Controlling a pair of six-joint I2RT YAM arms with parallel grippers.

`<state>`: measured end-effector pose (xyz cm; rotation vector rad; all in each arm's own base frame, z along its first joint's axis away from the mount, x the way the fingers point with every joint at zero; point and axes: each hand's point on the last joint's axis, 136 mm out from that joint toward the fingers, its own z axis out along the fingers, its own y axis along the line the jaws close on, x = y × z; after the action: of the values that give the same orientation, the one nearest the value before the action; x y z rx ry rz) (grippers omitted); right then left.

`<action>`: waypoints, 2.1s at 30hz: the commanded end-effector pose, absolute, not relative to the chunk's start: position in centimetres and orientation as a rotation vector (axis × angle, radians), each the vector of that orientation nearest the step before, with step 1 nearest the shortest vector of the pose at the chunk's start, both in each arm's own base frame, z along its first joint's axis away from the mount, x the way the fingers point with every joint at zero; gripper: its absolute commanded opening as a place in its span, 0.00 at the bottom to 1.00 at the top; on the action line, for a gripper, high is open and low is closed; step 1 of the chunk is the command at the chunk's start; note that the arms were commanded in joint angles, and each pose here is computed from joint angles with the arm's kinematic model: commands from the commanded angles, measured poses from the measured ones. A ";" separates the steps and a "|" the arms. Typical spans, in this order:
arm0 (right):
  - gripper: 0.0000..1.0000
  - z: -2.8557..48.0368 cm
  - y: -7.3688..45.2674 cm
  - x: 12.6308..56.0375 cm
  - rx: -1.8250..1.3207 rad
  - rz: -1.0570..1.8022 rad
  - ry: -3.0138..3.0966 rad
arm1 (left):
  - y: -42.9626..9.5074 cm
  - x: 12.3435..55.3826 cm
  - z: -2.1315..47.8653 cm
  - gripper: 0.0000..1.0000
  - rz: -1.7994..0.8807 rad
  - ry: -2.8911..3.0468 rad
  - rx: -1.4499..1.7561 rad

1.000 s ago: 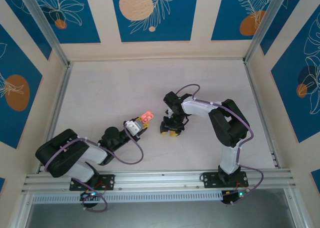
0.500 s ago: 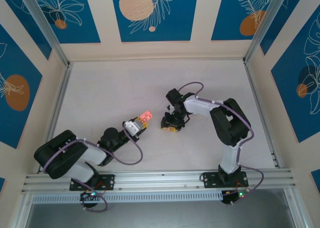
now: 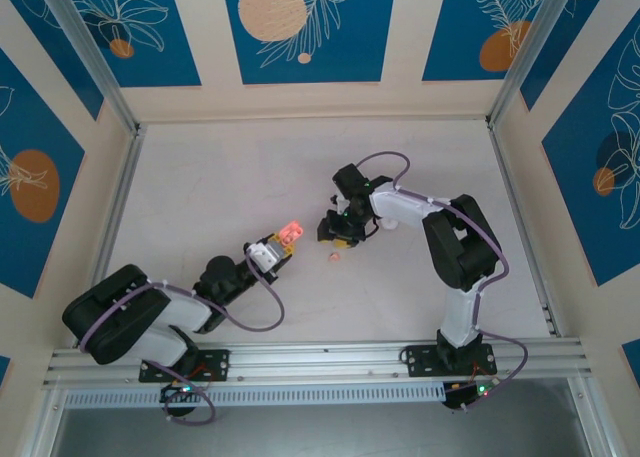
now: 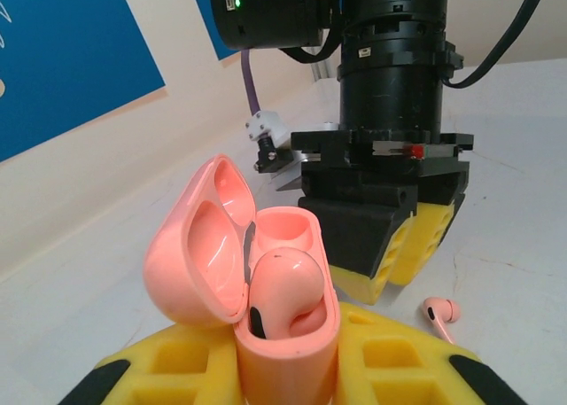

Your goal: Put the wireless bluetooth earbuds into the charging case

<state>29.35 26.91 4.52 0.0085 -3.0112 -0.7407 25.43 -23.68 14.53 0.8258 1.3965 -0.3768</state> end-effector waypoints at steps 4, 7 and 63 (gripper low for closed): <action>0.46 5.4 25.2 26.7 -0.161 -0.599 -2.976 | -23.6 25.3 15.0 0.22 -0.361 1.381 0.821; 0.44 4.9 25.4 25.4 -0.218 -0.598 -2.920 | -23.7 25.3 15.0 0.22 -0.364 1.380 0.825; 0.35 0.7 26.3 28.2 -0.025 -0.361 -3.023 | -22.3 24.5 15.0 0.22 -0.312 1.418 0.846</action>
<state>27.00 26.31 1.81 -0.0498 -2.9776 -0.3981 24.77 -22.35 14.90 0.8404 1.4265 -0.3243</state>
